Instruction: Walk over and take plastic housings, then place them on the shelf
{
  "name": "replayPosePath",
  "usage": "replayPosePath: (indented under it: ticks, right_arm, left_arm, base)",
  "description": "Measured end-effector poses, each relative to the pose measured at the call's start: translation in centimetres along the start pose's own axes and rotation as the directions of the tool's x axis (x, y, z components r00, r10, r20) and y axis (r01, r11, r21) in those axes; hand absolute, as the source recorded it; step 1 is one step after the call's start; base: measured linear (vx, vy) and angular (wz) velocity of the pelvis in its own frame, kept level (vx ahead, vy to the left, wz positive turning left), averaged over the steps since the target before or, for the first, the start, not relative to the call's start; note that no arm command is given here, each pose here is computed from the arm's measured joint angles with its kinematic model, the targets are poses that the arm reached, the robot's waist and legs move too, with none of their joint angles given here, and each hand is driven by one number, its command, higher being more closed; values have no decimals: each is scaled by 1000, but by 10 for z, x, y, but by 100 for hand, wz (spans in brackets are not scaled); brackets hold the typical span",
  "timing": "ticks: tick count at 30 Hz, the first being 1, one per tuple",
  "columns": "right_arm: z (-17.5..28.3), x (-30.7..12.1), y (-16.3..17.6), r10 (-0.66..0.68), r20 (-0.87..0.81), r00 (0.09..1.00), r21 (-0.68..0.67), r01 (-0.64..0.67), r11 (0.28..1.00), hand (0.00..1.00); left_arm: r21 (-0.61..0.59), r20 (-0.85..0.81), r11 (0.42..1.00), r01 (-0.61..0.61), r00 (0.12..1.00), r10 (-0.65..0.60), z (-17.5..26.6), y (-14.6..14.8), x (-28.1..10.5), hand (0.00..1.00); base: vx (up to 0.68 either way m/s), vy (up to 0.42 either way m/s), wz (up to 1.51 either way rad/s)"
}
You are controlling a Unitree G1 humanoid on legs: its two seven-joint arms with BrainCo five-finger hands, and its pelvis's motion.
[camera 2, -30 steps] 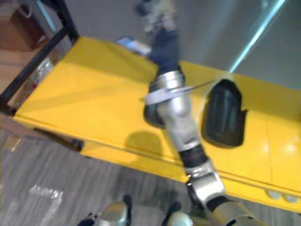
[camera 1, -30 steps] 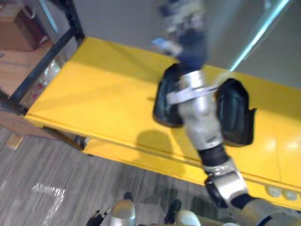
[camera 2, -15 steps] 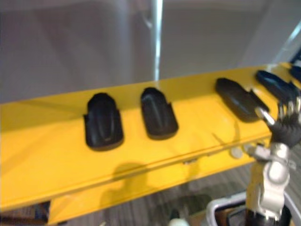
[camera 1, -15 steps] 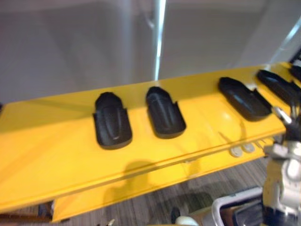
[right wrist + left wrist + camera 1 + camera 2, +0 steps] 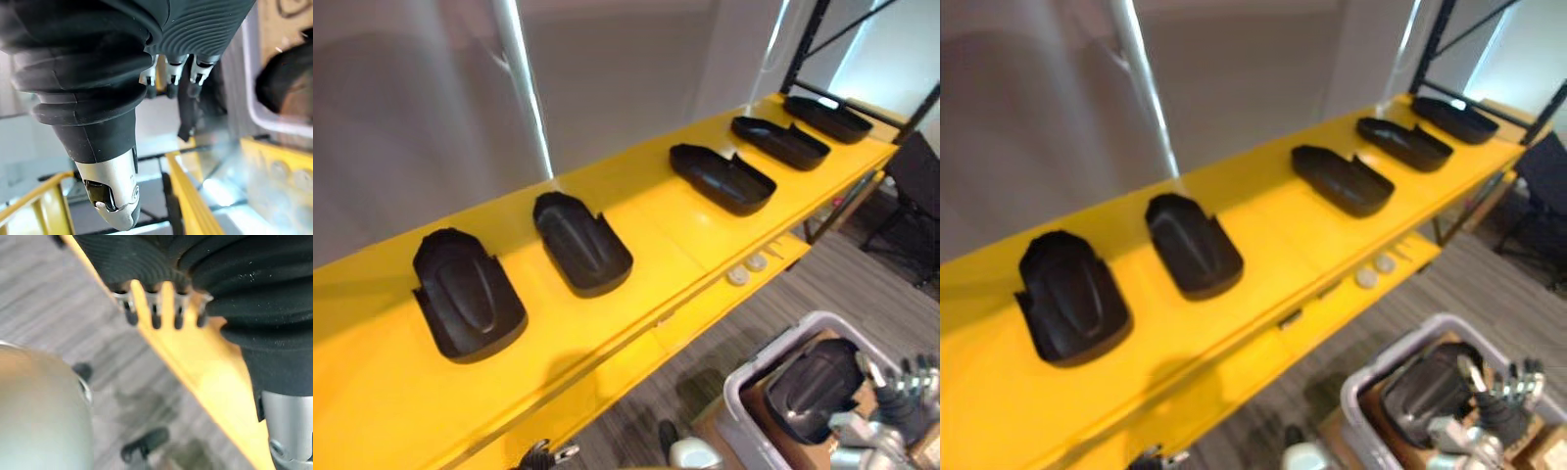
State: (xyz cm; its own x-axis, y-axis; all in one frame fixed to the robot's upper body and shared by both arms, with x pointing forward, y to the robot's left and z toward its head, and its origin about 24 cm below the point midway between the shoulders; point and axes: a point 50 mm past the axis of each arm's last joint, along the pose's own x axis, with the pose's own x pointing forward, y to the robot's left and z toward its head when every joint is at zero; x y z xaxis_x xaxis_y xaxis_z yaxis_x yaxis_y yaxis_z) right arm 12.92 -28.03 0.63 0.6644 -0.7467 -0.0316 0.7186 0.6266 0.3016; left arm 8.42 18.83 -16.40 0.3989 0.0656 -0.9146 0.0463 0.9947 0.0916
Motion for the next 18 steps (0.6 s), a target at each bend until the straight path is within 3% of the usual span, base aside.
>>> replayPosePath:
  ticks: [5,10,18]
  right_arm:
    - [-12,6,44,180,-27,983,45,-179,983,0]
    - [-17,14,85,334,-17,942,40,-333,942,0]
    - [-15,18,101,380,-22,925,45,-378,925,0]
  left_arm:
    - [-111,17,994,-22,1000,24,4,4,0,0]
    - [-212,81,977,-12,996,30,8,-5,-1,0]
    - [-178,166,984,6,986,24,24,-4,0,0]
  base:
    - [12,-48,-87]
    - [-1,162,-108]
    - [-69,115,-8]
